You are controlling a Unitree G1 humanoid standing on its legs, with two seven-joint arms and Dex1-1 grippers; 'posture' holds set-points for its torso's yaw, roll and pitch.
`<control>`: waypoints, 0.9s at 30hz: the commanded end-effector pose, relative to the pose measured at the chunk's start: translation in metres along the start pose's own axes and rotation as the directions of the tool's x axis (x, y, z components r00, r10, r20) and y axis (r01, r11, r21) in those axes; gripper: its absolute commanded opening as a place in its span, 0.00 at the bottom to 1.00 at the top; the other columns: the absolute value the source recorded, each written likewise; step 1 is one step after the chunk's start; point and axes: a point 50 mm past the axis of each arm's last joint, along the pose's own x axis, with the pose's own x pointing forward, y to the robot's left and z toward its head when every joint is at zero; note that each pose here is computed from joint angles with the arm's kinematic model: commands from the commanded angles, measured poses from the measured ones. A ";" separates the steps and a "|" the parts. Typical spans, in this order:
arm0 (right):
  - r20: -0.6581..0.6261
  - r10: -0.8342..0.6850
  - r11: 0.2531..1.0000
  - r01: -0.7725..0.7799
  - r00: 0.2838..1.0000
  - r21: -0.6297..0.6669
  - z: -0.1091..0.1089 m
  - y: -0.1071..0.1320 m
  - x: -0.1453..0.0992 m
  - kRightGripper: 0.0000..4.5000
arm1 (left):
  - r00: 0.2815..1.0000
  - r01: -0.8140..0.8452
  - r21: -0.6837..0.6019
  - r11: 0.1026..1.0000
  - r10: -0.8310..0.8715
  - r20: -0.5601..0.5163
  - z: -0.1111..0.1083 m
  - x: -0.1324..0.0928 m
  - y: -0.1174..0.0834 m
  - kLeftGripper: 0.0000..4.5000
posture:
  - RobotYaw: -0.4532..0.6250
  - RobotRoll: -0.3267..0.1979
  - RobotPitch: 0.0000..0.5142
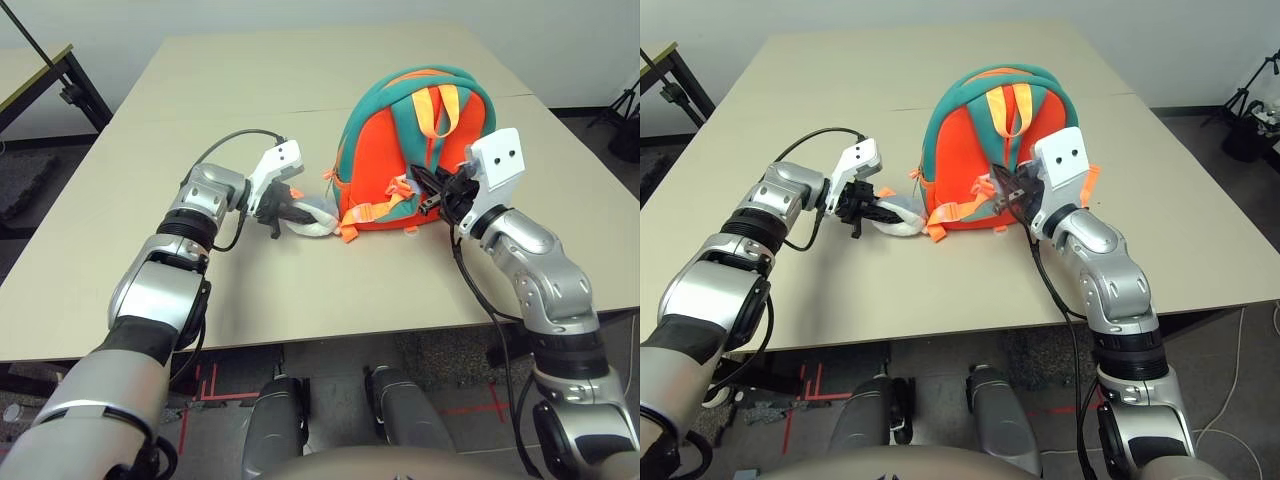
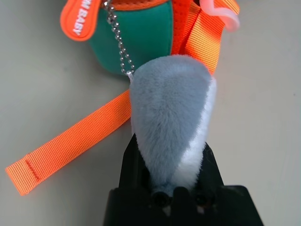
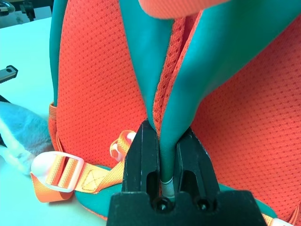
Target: Put the pencil case into the backpack and zip it.
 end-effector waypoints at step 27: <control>-0.181 0.290 0.947 -0.255 0.940 0.197 0.043 -0.040 -0.043 0.99 | 0.976 -0.069 -0.113 0.991 0.091 0.200 0.022 -0.058 -0.002 1.00 | 0.21 0.62 0.19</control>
